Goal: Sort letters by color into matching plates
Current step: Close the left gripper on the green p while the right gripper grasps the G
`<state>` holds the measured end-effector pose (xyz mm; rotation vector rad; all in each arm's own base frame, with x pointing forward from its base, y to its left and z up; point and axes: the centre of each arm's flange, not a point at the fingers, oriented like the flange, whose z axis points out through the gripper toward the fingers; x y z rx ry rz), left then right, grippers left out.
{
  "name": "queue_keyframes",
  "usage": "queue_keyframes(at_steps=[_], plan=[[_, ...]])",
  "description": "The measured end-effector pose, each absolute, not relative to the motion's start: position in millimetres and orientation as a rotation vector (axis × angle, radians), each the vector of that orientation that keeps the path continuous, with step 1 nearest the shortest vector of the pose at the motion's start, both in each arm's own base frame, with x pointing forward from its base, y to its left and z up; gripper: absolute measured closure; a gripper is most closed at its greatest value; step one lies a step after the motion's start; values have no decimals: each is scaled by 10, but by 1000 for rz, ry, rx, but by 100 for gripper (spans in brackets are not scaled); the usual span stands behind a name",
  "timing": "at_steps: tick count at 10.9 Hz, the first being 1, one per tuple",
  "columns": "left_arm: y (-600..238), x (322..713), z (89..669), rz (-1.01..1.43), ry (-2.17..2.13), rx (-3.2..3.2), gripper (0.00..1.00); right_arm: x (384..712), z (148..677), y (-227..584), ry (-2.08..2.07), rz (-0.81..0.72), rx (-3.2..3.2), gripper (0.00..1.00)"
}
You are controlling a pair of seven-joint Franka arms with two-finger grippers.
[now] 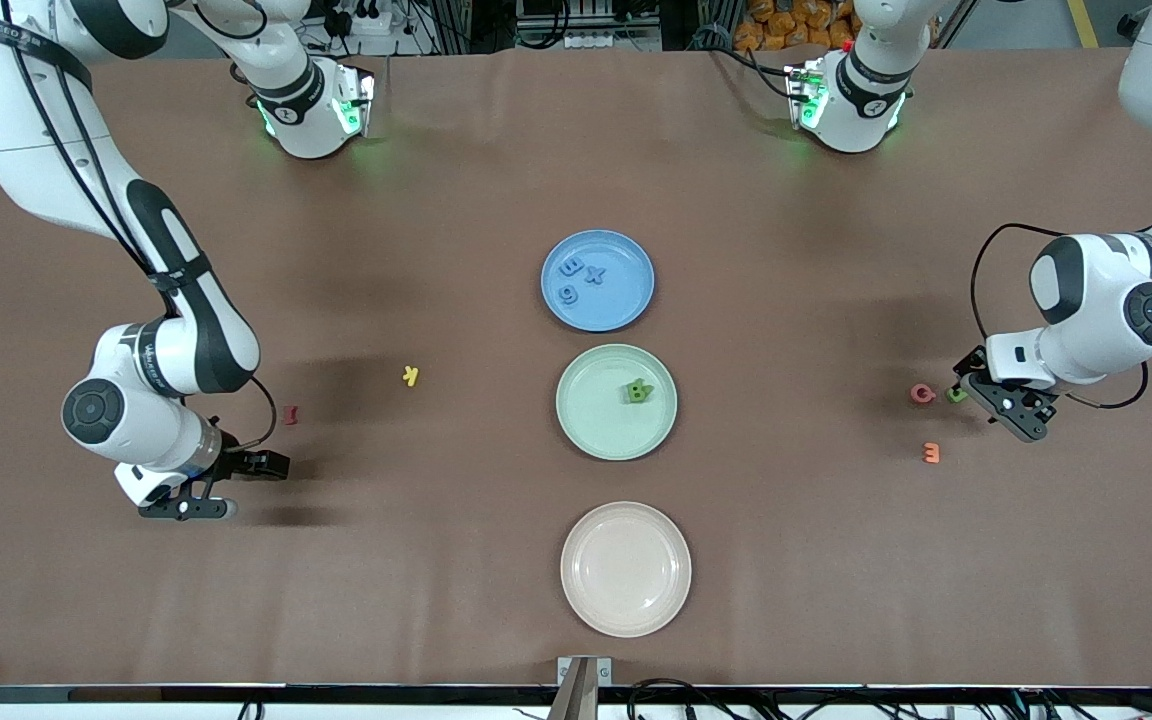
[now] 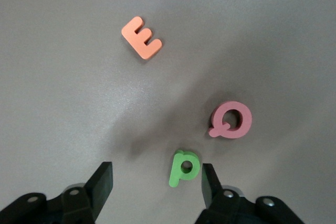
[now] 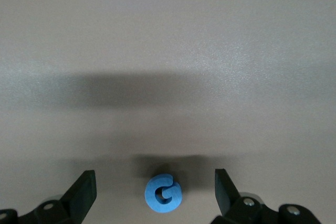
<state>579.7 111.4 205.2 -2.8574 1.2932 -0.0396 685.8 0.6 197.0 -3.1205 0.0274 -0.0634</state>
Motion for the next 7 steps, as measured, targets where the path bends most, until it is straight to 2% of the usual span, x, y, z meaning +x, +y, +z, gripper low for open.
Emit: queue_keyframes(at_steps=[1, 7], plan=[[1109, 5788, 2033, -36, 1295, -2860, 31, 6860, 1961, 10, 22, -69, -3121, 0], [1077, 5690, 1925, -3, 1306, -2875, 36, 6761, 1740, 4, -10, -85, -3128, 0]])
